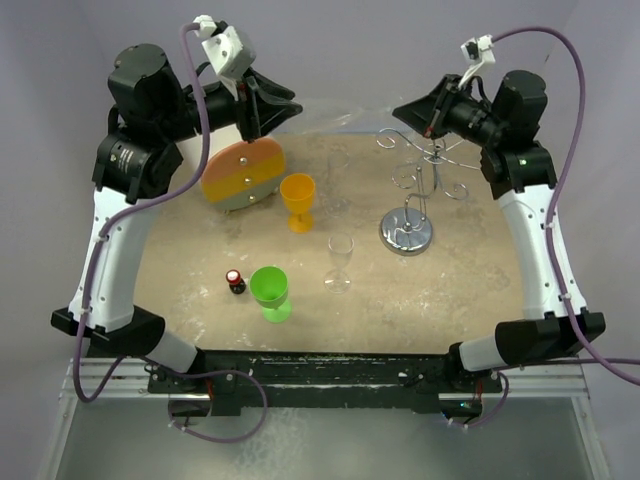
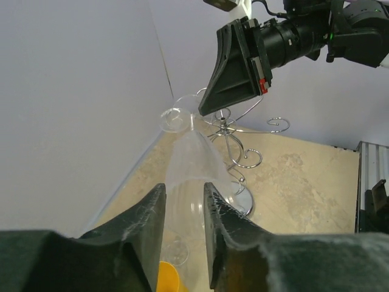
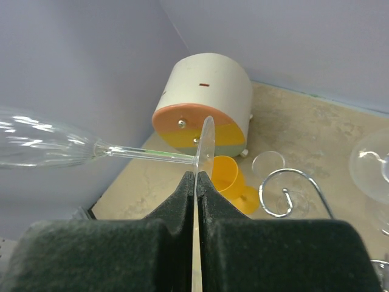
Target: Place the wine glass upside down on the wine glass rack
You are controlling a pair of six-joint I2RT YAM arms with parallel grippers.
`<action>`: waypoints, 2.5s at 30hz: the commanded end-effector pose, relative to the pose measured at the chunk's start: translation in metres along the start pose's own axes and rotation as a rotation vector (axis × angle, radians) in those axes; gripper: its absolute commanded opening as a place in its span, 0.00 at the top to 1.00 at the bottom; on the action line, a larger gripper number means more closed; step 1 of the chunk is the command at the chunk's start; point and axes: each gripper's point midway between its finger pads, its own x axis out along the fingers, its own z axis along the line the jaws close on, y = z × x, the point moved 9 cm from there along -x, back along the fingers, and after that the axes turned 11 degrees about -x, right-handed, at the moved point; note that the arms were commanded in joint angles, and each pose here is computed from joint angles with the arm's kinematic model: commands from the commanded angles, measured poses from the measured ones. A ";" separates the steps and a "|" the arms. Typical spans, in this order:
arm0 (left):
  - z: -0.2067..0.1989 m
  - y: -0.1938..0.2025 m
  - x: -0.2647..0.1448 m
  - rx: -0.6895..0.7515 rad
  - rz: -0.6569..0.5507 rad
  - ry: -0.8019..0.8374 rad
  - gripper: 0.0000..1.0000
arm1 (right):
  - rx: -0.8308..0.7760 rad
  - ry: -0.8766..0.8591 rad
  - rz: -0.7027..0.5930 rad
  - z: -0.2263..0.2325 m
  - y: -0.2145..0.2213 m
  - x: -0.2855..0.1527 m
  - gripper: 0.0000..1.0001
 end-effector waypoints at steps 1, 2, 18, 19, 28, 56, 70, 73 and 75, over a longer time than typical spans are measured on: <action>-0.014 -0.020 -0.021 0.031 -0.071 -0.004 0.60 | -0.065 0.047 -0.093 0.003 -0.021 -0.021 1.00; -0.014 -0.021 -0.024 0.031 -0.073 -0.016 0.56 | -0.071 0.064 -0.097 0.001 -0.022 -0.023 1.00; -0.007 -0.018 -0.069 0.073 -0.062 -0.280 0.25 | -0.453 0.737 -0.232 -0.014 -0.078 -0.100 1.00; -0.006 -0.017 -0.070 0.076 -0.057 -0.293 0.24 | -0.480 0.782 -0.240 -0.014 -0.083 -0.106 1.00; -0.001 -0.007 -0.078 0.091 -0.023 -0.344 0.15 | -0.653 1.135 -0.201 -0.026 -0.106 -0.140 1.00; 0.001 0.004 -0.084 0.097 0.006 -0.351 0.05 | -1.198 1.479 0.508 -0.098 -0.081 -0.102 1.00; -0.001 0.004 -0.084 0.099 0.008 -0.342 0.04 | -1.556 1.236 0.686 -0.094 -0.066 -0.068 1.00; -0.001 0.005 -0.085 0.102 0.011 -0.343 0.03 | -1.605 1.167 0.697 -0.094 -0.065 -0.062 1.00; -0.001 0.005 -0.085 0.101 0.011 -0.343 0.03 | -1.635 1.121 0.709 -0.093 -0.063 -0.059 1.00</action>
